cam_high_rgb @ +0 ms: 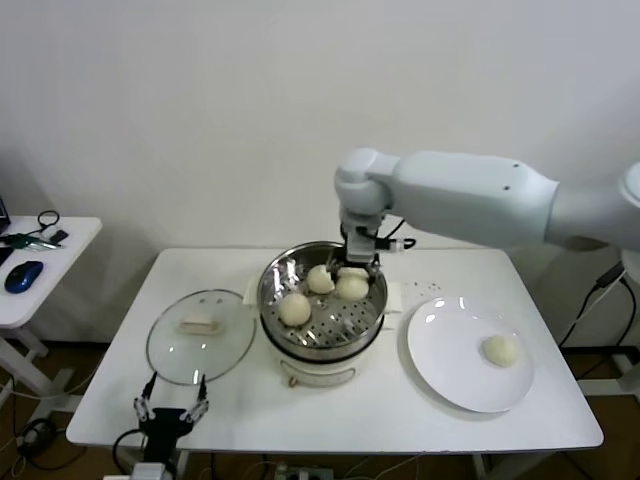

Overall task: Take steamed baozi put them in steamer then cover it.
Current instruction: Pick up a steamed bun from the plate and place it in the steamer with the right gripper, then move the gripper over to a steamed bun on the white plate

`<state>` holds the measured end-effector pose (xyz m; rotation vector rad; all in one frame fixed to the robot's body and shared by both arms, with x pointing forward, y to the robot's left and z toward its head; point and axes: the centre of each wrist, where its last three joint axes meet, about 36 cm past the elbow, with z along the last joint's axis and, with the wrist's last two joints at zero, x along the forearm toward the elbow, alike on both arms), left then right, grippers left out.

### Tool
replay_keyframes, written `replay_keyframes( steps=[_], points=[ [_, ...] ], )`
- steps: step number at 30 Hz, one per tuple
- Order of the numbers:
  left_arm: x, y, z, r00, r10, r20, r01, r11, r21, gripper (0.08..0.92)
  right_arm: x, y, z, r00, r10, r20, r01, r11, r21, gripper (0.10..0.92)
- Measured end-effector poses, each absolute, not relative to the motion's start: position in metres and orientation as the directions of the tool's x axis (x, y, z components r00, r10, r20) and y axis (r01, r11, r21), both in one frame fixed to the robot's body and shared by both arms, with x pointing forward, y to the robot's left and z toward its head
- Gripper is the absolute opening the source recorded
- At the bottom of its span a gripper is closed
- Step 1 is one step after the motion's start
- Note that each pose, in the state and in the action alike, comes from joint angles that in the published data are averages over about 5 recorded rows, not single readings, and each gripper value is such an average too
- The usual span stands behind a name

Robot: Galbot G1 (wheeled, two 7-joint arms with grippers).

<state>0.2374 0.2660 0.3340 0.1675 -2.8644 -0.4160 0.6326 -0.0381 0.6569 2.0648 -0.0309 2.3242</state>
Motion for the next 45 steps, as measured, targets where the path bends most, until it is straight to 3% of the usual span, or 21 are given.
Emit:
replay_keyframes(
  steps=[17,24,31,39,45],
  points=[
    [0.238,0.264,0.332,-0.963,-0.136,0.232,-0.065,0.955,0.291,0.823,0.604,0.006,0.606,-0.055,0.04,0.998,0.109,-0.993,0.046,0.689],
    [0.238,0.264,0.33,-0.962,-0.137,0.237,-0.065,0.955,0.29,0.823,0.602,0.009,0.598,-0.046,0.051,0.998,0.113,-0.992,0.056,0.804],
    [0.239,0.265,0.331,-0.963,-0.138,0.233,-0.067,0.954,0.291,0.823,0.607,0.007,0.606,-0.055,0.042,0.998,0.11,-0.993,0.048,0.823],
    [0.24,0.266,0.333,-0.964,-0.135,0.228,-0.063,0.953,0.296,0.823,0.621,-0.012,0.633,-0.076,0.014,0.997,0.053,-0.998,0.018,0.823],
    [0.238,0.267,0.334,-0.965,-0.132,0.225,-0.059,0.951,0.302,0.823,0.642,-0.06,0.664,-0.108,-0.06,0.992,-0.121,-0.99,-0.073,0.823]
  ],
)
